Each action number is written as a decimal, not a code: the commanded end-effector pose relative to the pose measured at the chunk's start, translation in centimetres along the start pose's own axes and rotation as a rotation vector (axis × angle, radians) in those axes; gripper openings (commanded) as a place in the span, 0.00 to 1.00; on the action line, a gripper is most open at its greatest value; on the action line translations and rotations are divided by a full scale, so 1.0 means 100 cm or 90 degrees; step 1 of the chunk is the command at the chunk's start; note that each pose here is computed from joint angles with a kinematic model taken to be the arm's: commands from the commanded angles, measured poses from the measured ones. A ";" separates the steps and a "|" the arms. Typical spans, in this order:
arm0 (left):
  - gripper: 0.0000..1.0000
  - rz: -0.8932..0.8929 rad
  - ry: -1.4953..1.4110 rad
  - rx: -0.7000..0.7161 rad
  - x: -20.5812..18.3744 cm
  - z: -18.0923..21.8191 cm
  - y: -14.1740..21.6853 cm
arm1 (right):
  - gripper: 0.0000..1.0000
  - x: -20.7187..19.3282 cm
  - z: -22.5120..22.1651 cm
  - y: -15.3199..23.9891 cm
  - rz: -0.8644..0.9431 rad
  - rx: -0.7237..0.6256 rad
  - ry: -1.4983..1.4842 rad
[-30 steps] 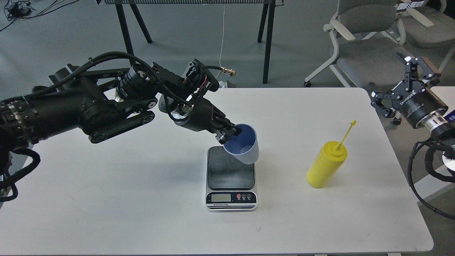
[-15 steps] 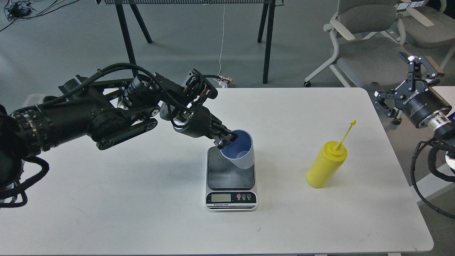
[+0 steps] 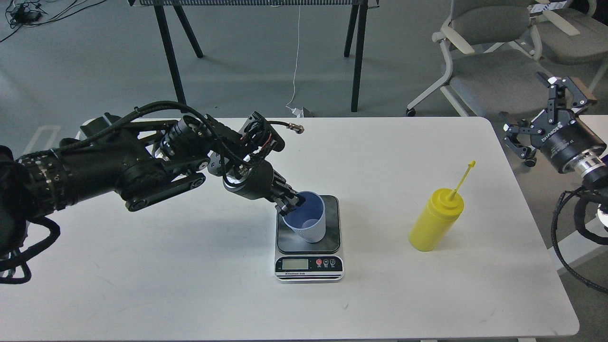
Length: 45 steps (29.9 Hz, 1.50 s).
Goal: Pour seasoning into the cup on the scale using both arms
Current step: 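Release the blue cup on the scale and lift the left gripper, then retract the left arm upward and bring the right gripper in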
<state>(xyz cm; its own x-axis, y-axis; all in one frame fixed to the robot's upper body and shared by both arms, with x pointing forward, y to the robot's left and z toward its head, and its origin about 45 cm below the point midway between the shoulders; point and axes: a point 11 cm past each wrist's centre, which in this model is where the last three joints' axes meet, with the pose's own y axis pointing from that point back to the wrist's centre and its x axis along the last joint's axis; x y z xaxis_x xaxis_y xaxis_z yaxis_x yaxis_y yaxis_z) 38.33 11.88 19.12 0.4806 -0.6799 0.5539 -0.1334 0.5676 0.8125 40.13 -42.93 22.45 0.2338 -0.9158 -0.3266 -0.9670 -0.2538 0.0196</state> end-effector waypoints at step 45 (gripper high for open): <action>0.99 0.666 0.622 -0.182 0.062 -0.113 0.226 | 0.99 0.070 -0.004 0.146 0.223 -0.053 -0.320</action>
<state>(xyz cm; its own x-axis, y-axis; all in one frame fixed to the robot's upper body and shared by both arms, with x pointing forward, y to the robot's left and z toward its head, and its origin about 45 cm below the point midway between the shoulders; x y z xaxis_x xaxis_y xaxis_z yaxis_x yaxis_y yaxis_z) 47.51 24.23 38.91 0.7056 0.5491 0.4479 -0.6259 0.7793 0.0306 31.04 -51.46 23.39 -0.0755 -0.7437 -0.6643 -0.9771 -0.0776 0.1979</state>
